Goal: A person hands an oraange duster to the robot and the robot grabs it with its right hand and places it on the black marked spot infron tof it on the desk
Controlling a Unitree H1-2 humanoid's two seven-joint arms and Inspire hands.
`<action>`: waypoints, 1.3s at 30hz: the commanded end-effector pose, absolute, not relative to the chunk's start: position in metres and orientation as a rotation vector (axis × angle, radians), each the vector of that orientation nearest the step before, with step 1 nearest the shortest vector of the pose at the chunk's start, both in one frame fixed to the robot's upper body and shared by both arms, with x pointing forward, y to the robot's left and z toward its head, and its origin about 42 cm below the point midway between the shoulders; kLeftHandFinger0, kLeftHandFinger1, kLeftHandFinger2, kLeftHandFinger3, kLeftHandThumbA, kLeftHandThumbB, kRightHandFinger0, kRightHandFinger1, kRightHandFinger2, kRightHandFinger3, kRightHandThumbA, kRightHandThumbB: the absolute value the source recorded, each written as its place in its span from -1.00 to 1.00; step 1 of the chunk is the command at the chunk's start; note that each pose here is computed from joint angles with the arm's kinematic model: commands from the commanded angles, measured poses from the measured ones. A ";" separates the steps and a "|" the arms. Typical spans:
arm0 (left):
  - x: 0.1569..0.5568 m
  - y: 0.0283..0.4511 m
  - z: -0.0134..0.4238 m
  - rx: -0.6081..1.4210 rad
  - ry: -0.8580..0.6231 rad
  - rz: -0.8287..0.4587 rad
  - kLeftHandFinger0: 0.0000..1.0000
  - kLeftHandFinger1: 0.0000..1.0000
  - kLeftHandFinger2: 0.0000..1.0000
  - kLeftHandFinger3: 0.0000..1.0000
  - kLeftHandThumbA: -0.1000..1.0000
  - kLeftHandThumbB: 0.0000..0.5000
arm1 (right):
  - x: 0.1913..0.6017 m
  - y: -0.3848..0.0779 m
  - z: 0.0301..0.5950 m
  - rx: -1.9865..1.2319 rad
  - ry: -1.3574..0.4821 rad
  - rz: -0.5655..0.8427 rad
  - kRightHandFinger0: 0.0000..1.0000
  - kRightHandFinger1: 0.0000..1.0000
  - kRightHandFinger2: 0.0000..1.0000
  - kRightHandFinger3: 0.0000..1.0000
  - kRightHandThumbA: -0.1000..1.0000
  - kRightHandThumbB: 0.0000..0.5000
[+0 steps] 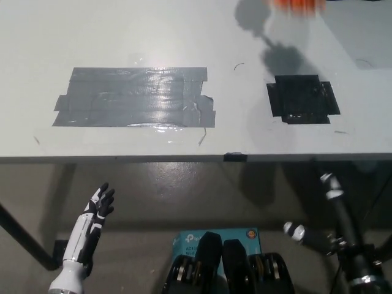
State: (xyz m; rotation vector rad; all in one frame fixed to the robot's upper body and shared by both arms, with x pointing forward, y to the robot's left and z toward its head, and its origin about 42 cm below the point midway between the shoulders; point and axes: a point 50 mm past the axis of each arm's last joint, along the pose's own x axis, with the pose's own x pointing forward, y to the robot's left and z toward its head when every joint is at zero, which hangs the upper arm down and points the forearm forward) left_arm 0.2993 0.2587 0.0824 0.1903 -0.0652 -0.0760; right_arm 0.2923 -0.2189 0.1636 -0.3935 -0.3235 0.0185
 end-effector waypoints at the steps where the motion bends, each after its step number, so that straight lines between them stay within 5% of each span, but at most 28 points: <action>1: 0.304 0.257 0.090 0.193 -0.118 -0.097 1.00 1.00 1.00 1.00 0.85 -0.29 | 0.293 -0.240 0.239 -0.462 -0.469 -0.148 1.00 1.00 1.00 1.00 1.00 -0.03; 4: 0.304 0.258 0.090 0.193 -0.115 -0.098 1.00 1.00 1.00 1.00 0.84 -0.32 | 0.300 -0.245 0.266 -0.486 -0.492 -0.171 1.00 1.00 1.00 1.00 1.00 0.15; 11: 0.302 0.259 0.089 0.203 -0.111 -0.096 1.00 1.00 1.00 1.00 0.84 -0.33 | 0.334 -0.242 0.314 -0.501 -0.491 -0.214 1.00 1.00 1.00 1.00 1.00 0.03; 17: 0.304 0.261 0.090 0.196 -0.111 -0.090 1.00 1.00 1.00 1.00 0.82 -0.33 | 0.387 -0.236 0.345 -0.602 -0.423 -0.255 1.00 1.00 1.00 1.00 1.00 0.24; 39: 0.310 0.257 0.093 0.206 -0.117 -0.109 1.00 1.00 1.00 1.00 0.85 -0.36 | 0.570 -0.216 0.368 -0.728 0.008 -0.139 1.00 1.00 1.00 1.00 0.91 0.57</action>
